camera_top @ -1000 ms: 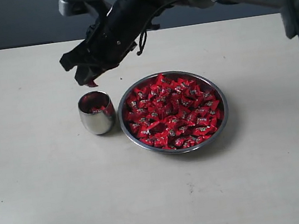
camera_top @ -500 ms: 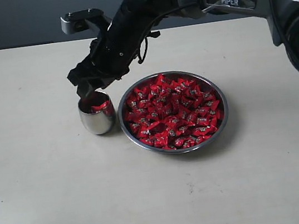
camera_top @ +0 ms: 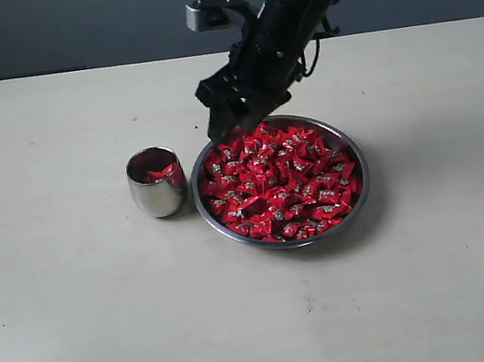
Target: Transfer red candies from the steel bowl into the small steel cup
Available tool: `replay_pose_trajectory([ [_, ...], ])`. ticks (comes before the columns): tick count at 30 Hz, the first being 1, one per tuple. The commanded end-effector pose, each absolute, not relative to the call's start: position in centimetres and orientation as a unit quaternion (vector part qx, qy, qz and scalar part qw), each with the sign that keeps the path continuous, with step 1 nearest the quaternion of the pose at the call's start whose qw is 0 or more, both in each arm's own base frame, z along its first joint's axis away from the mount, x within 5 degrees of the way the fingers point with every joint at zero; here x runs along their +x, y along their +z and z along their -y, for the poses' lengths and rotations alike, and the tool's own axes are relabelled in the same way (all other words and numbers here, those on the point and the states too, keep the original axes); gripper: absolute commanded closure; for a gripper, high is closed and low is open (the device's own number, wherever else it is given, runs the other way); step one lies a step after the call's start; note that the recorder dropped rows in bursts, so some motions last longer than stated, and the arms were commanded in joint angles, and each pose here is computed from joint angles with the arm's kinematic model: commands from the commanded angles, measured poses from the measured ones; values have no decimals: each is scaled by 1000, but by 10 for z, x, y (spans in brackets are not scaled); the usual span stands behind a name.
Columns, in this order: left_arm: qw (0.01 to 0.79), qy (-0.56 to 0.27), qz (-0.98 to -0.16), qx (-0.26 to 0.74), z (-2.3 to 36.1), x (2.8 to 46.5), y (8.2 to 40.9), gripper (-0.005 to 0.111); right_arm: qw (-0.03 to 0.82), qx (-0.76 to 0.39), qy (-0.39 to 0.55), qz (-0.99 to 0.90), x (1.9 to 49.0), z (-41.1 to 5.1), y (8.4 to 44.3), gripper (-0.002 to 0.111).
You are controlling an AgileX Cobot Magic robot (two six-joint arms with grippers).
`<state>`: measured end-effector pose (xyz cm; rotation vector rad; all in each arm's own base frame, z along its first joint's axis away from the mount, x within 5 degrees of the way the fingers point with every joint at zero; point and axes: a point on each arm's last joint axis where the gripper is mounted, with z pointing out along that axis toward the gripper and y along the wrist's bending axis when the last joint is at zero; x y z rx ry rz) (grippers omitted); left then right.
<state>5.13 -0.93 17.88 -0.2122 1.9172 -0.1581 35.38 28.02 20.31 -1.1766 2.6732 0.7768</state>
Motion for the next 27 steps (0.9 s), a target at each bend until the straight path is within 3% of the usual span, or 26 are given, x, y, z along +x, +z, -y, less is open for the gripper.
replay_pose_trajectory([
  [1,568,-68,-815,-92,9,51,178,106,31,-395,243,-886,335,-264,191,53],
  [24,570,-67,-814,-92,9,51,179,106,-7,-378,242,-893,320,-279,139,53],
  [27,570,-67,-814,-92,9,51,179,106,0,-374,231,-898,322,-280,135,72],
])
